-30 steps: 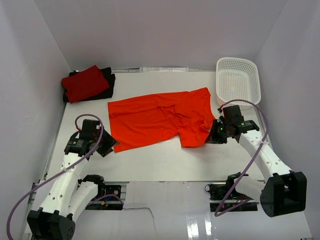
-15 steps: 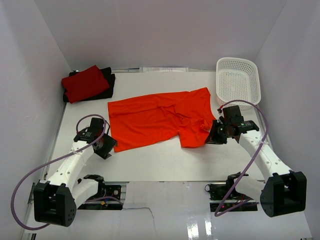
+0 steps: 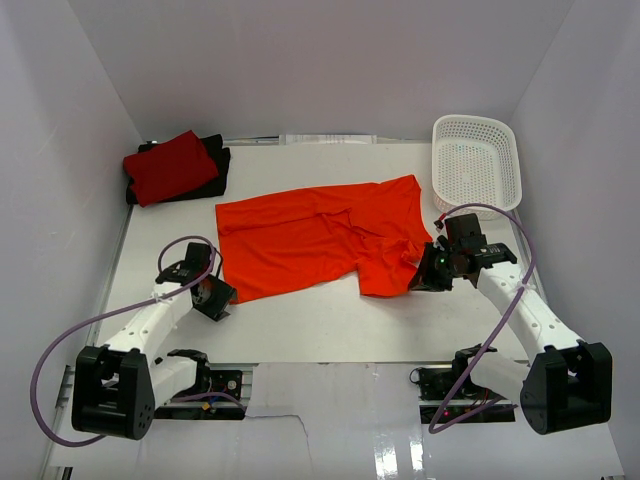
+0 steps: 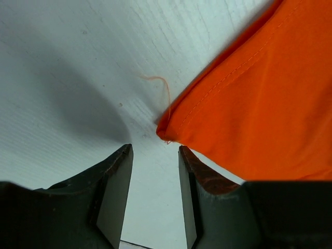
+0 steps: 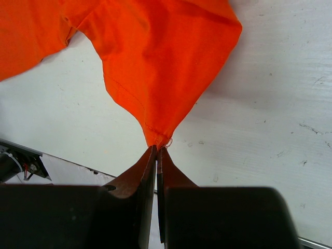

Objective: Fold and stack the t-shirts
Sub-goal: Grap the side of the flattened tshirt furthest away from the robot with both arms

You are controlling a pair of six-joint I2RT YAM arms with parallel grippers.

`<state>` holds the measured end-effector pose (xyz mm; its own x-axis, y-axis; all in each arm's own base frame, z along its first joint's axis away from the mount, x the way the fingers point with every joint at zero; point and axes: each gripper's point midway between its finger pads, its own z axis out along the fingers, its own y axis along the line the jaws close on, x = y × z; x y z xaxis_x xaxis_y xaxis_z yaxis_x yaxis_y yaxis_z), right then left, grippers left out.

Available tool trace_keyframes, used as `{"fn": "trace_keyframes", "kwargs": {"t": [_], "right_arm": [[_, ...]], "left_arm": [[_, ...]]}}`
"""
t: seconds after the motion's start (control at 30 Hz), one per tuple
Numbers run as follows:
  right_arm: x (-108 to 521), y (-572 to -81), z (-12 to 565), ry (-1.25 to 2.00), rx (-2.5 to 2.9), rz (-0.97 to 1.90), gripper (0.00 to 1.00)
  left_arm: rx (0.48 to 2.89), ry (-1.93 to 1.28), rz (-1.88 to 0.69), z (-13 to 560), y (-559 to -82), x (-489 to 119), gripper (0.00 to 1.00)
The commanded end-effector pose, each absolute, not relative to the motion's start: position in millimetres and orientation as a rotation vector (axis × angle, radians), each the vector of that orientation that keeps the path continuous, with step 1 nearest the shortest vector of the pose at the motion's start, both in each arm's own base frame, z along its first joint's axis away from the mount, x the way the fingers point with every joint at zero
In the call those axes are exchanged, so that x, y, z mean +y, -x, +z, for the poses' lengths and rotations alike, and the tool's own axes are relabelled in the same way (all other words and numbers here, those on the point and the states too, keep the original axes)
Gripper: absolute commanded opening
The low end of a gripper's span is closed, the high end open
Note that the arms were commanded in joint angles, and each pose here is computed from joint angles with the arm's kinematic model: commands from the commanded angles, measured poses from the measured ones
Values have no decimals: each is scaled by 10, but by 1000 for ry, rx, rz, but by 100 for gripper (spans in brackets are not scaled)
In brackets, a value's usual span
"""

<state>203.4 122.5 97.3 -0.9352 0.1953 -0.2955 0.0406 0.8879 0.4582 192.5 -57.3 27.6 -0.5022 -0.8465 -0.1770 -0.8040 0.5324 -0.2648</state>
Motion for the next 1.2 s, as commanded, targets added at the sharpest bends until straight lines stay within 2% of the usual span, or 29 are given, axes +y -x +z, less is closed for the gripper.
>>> {"fn": "trace_keyframes", "kwargs": {"t": [0.0,0.23,0.43,0.7,0.73,0.77,0.97,1.17], "right_arm": [[1279,-2086,1064,-157,2679,689,8],[1283,-2078,1045,-152,2687,692,8],[1291,-2083,1064,-146,2681,699,8],[1296,-2080,1139,-142,2664,707,8],[1289,-2052,1146,-146,2676,704,8],[1283,-2048,1173,-144,2673,700,8],[1256,-1897,1250,-156,2710,700,8],[1191,-1636,1075,-195,2766,683,8]], "left_arm": [[2435,1390,-264,308,-2084,-594,51],[2426,1393,-265,293,-2208,-581,50],[2430,1397,-269,215,-2212,-586,38],[2452,1351,-286,190,-2269,-606,12],[2459,1328,-295,212,-2278,-615,2],[2471,1307,-293,233,-2275,-613,0],[2455,1187,-199,611,-2432,-468,0],[2410,1144,-252,882,-2524,-456,0]]}}
